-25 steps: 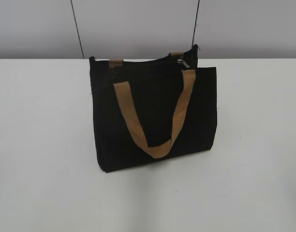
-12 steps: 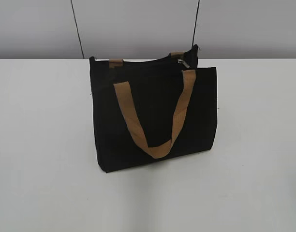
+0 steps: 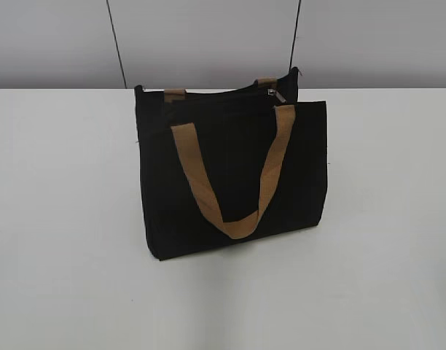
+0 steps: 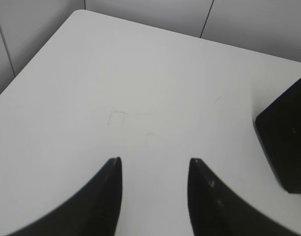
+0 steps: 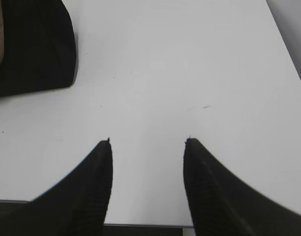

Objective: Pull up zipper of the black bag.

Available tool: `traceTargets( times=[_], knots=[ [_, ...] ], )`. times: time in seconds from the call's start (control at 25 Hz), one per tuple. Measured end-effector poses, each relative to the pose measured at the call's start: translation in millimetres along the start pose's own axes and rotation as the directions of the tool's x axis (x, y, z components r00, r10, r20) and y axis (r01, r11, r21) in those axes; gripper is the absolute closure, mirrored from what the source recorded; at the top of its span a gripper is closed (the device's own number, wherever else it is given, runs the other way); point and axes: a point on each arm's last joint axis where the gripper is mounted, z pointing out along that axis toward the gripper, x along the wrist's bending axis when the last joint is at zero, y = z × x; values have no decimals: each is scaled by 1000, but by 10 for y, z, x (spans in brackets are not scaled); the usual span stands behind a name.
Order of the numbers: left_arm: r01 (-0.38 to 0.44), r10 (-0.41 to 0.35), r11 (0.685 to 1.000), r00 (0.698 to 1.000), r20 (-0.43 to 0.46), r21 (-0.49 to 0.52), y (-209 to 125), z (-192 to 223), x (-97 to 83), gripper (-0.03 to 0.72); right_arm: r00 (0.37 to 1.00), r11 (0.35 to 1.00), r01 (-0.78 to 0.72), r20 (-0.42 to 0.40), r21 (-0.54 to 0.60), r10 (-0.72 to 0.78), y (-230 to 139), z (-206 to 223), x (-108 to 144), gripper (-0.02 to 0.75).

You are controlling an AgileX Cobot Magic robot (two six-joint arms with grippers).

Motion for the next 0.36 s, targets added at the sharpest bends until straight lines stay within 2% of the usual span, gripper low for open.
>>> traceTargets(
  times=[0.36],
  knots=[
    [0, 0, 1000, 1000, 0, 0, 0, 0, 0, 395, 1000, 1000, 0, 0, 0, 0, 0, 0, 0, 368]
  ],
)
